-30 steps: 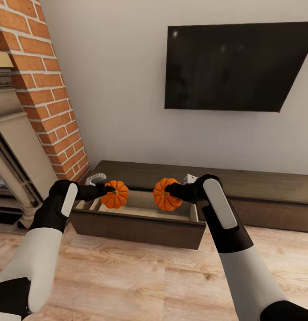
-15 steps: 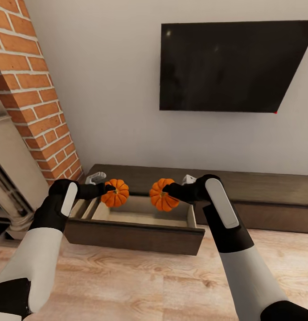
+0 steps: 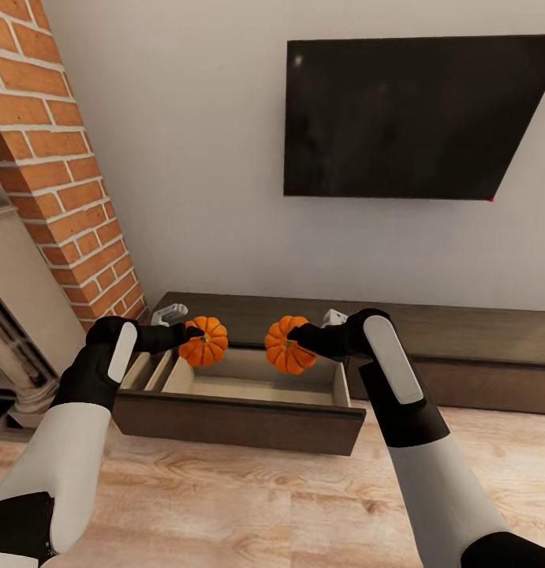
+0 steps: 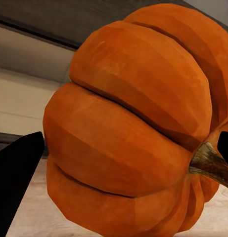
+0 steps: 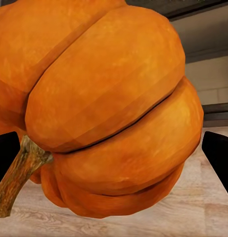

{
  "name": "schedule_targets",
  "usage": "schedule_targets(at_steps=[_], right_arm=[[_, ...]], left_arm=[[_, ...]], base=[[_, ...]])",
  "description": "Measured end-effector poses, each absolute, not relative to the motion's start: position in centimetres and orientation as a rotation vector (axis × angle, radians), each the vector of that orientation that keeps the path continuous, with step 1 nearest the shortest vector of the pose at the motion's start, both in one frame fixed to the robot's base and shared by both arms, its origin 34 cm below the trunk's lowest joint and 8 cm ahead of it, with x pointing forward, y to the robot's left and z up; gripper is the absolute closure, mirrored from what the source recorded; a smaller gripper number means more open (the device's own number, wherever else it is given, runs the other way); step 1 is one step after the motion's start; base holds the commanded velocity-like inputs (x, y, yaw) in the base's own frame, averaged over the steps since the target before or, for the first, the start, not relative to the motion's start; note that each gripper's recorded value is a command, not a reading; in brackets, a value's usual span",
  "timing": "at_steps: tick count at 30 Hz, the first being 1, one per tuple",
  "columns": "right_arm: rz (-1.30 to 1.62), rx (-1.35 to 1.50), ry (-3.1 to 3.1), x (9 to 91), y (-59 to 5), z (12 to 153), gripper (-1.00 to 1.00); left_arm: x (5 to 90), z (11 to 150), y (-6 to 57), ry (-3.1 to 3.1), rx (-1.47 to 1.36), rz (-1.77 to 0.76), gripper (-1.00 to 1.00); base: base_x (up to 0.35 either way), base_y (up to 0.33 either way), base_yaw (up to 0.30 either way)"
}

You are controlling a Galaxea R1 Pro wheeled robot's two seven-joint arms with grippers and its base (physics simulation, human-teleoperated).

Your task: Place each of the two pumpkins and all three candles from the living room inside a cabinet in the living room (use any cabinet), then make sure every cabinet is closed, and position the cauldron so it is next to a table in the living room.

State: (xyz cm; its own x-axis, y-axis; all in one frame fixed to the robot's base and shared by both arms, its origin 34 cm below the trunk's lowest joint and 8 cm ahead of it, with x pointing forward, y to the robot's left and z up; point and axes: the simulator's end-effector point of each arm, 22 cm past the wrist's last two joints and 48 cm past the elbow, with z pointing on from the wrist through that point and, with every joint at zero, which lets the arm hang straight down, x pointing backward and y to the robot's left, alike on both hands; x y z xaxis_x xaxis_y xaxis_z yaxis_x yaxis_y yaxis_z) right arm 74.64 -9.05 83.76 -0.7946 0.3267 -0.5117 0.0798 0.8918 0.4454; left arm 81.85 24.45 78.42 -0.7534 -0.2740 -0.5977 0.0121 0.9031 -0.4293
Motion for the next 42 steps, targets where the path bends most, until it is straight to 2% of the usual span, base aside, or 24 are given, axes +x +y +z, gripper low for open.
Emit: schedule_targets(at_steps=[9,30,42], right_arm=[[0.544,0.292,2.453,74.65,-9.1,83.75,1.0],[0.555,0.289,2.453,74.63,-9.02,83.79,1.0],[0.553,0.288,2.453,74.65,-9.12,83.75,1.0]], left_arm=[[81.83,78.39,24.2,2.373,-0.185,-0.546,1.0],[81.82,78.36,23.97,2.374,-0.181,-0.546,1.0],[81.82,78.4,23.93,2.373,-0.181,-0.548,1.0]], base=[[0.008,0.001,0.0],[0.171,0.045,0.0],[0.065,0.014,0.0]])
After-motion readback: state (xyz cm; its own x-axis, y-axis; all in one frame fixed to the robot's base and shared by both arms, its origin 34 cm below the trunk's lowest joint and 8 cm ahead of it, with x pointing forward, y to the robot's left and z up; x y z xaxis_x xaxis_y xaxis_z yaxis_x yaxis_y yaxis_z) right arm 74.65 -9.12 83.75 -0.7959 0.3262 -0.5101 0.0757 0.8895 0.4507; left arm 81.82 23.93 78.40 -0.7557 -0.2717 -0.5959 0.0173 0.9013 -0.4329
